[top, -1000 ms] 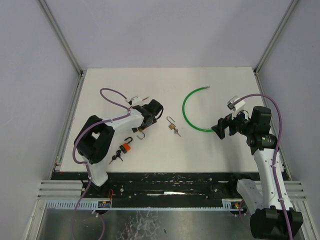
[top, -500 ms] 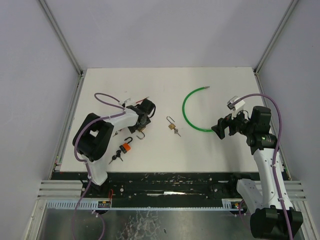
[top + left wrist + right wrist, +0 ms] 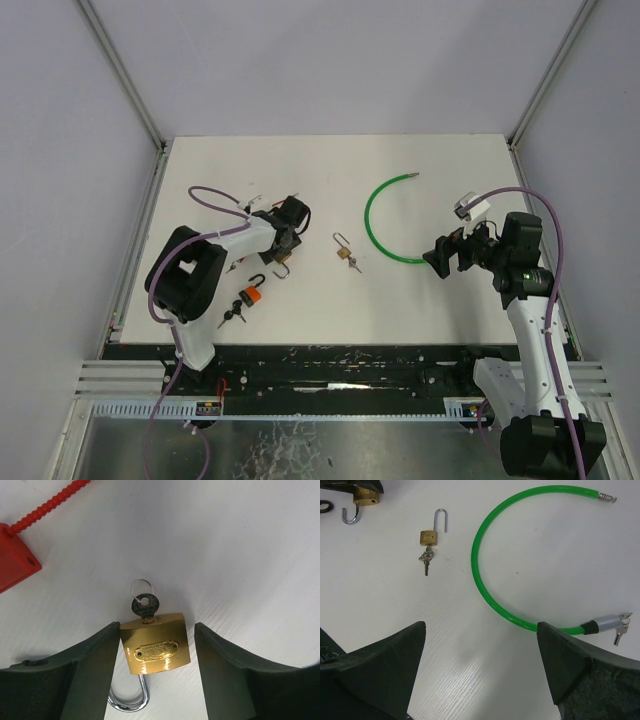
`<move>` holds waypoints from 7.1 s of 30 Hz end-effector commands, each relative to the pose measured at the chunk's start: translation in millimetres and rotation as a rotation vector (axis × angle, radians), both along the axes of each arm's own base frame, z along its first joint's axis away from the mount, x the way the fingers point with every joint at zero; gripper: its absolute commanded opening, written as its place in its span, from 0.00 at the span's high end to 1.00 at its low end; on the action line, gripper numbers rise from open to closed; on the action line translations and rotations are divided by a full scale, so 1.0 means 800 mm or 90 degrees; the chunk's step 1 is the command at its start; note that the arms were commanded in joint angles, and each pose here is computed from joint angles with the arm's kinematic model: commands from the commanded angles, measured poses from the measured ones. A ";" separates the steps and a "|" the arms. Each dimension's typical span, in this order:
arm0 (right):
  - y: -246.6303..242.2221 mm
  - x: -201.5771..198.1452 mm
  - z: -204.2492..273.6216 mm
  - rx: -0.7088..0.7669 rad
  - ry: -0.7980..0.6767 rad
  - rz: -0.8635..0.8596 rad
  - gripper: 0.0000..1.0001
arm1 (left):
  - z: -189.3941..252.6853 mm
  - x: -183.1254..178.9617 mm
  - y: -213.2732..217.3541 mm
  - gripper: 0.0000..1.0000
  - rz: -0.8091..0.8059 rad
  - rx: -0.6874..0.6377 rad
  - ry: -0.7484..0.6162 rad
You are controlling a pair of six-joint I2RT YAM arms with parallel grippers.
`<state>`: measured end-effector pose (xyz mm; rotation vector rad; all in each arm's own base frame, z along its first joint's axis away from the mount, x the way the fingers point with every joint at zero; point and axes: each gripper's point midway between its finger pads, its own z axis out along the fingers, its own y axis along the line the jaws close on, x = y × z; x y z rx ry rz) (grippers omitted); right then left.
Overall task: Lock with the key
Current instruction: Pick up the lock from the center of the board.
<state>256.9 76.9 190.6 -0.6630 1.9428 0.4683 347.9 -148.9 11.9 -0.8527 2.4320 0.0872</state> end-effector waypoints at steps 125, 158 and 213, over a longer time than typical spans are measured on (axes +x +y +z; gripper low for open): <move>0.185 -0.003 0.004 0.337 0.050 0.257 0.27 | 0.269 -0.081 -0.279 1.00 -0.228 -0.440 -0.491; 0.185 -0.018 0.024 0.372 0.078 0.316 1.00 | 0.300 -0.120 -0.261 0.20 -0.287 -0.561 -0.551; 0.170 -0.058 0.051 0.374 0.088 0.419 1.00 | 0.275 -0.170 -0.266 0.41 -0.795 -0.690 -0.672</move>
